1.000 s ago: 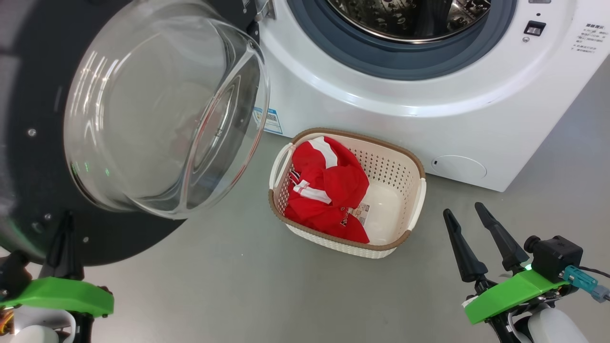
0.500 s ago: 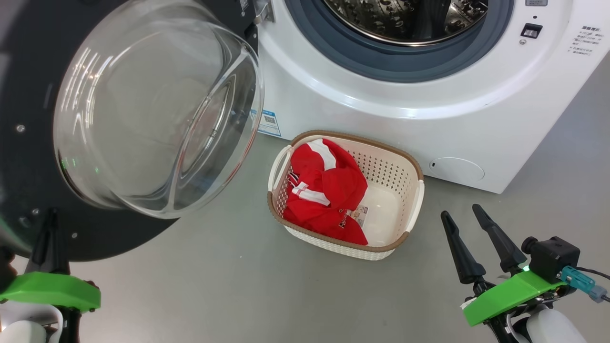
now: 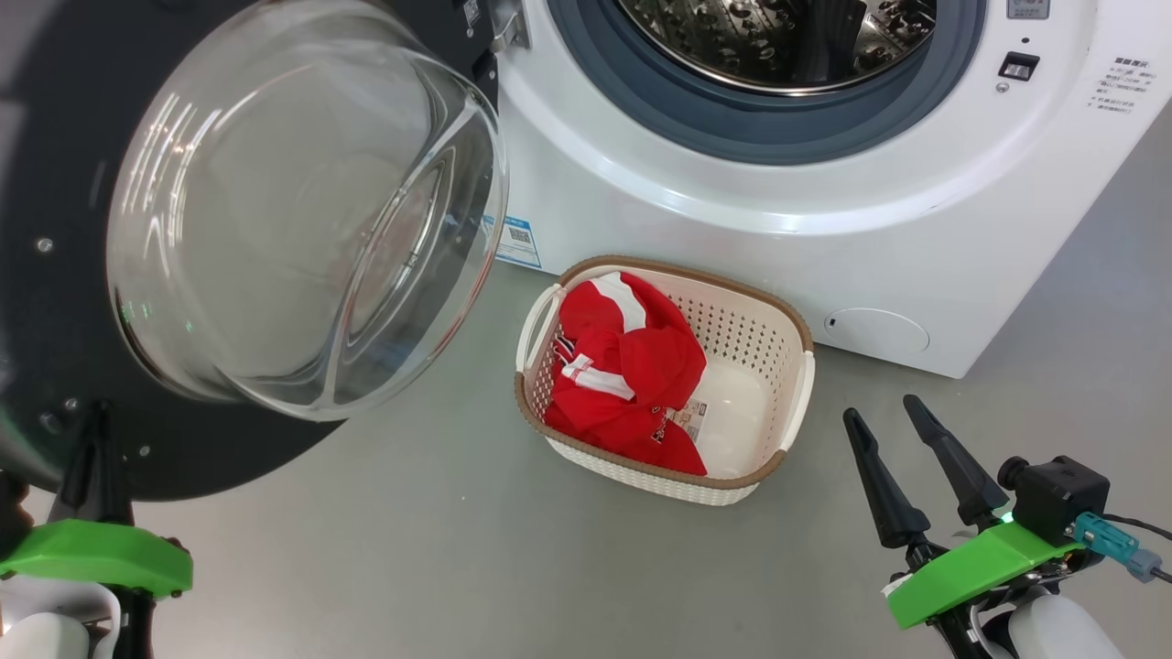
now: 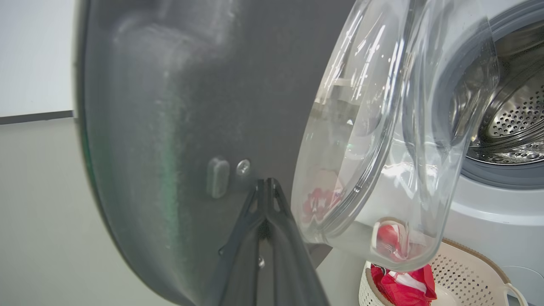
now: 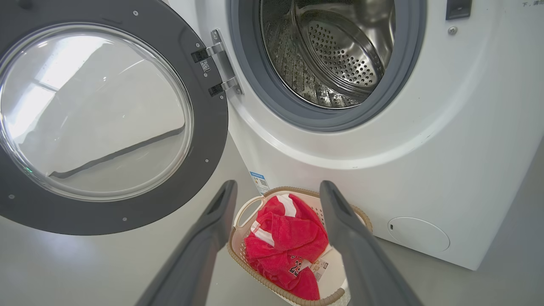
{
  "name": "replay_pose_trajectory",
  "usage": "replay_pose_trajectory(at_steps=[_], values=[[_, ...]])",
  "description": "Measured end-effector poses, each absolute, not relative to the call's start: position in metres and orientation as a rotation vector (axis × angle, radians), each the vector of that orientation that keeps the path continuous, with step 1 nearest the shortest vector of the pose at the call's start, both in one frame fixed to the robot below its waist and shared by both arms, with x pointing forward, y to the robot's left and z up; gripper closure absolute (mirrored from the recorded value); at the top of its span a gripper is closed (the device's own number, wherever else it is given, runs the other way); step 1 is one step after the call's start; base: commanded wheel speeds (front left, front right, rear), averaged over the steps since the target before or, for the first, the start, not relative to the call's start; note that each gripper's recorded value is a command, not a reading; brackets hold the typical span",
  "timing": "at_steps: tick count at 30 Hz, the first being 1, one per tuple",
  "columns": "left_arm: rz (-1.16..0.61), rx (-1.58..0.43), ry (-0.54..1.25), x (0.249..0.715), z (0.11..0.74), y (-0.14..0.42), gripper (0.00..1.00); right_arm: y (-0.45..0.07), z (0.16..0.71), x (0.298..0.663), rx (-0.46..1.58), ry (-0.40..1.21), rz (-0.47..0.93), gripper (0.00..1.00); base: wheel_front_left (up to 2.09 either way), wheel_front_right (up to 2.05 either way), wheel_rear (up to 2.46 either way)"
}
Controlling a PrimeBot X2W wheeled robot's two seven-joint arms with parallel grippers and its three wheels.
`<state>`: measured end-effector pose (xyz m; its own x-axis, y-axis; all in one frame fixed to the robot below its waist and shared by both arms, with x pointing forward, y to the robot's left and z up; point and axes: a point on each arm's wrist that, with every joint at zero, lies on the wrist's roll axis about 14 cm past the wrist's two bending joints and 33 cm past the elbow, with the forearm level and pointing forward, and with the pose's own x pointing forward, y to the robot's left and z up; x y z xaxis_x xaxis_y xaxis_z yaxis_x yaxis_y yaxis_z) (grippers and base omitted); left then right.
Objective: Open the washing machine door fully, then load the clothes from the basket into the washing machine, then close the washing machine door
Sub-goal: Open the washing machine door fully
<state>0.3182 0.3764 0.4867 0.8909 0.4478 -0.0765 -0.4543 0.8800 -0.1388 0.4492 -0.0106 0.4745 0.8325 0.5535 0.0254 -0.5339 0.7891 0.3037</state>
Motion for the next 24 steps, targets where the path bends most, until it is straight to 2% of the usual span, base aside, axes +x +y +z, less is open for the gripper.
replay_pose_trajectory(at_steps=[24], values=[[0.463,-0.146,0.033,0.3177,0.4899,0.3774,1.00,-0.0125,0.4793,0.4460,0.299,0.057,0.586,0.00,0.00,0.00,0.00]])
